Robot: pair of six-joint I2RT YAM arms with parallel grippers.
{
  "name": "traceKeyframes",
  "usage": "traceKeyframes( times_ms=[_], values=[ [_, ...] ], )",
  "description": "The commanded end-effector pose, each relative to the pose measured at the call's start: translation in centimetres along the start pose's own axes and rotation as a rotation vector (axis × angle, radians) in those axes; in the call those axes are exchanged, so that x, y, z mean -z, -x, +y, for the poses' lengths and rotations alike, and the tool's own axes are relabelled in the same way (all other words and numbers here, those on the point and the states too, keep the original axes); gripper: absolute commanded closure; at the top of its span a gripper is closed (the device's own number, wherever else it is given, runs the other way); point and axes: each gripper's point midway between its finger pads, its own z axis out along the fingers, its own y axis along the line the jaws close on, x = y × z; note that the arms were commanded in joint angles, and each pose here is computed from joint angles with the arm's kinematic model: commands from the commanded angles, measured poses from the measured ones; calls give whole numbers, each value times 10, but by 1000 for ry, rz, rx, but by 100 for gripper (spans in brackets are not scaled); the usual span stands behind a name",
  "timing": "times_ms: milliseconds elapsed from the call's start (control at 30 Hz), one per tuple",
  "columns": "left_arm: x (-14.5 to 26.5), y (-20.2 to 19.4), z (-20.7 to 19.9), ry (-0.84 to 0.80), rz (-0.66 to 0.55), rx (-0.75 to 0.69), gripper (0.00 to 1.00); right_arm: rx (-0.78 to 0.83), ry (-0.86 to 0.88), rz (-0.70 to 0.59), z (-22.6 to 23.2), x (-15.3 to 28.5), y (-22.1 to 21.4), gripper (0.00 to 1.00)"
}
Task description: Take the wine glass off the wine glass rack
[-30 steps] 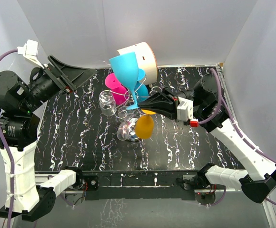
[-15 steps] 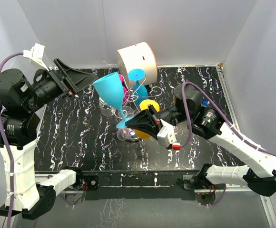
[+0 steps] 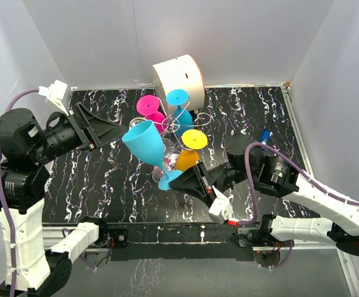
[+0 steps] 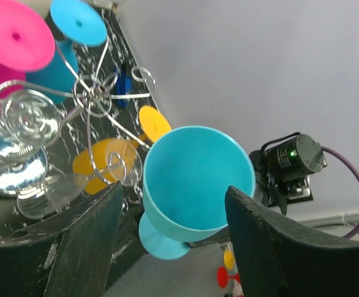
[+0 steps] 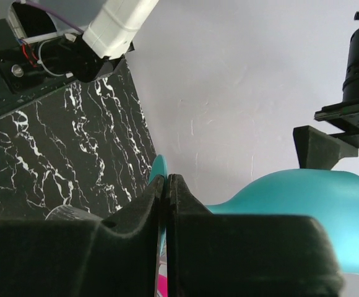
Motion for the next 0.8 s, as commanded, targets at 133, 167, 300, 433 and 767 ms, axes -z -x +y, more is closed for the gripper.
traceKeyframes(
  times_ms=[133,167,300,433,767],
  values=[
    [-1,-50,9,-59,263,132,41,112,24,54,1,-3,-5,100],
    [-1,-53,9,-63,286,140,42,113,28,56,2,-4,-6,100],
    [-1,-61,14,-50,365,168,53,129,44,68,7,-10,-9,100],
    [-1,-71,19,-42,422,218,64,158,42,112,13,-11,-17,100],
    [11,-95,29,14,552,294,76,216,82,195,17,-11,-29,100]
  ],
)
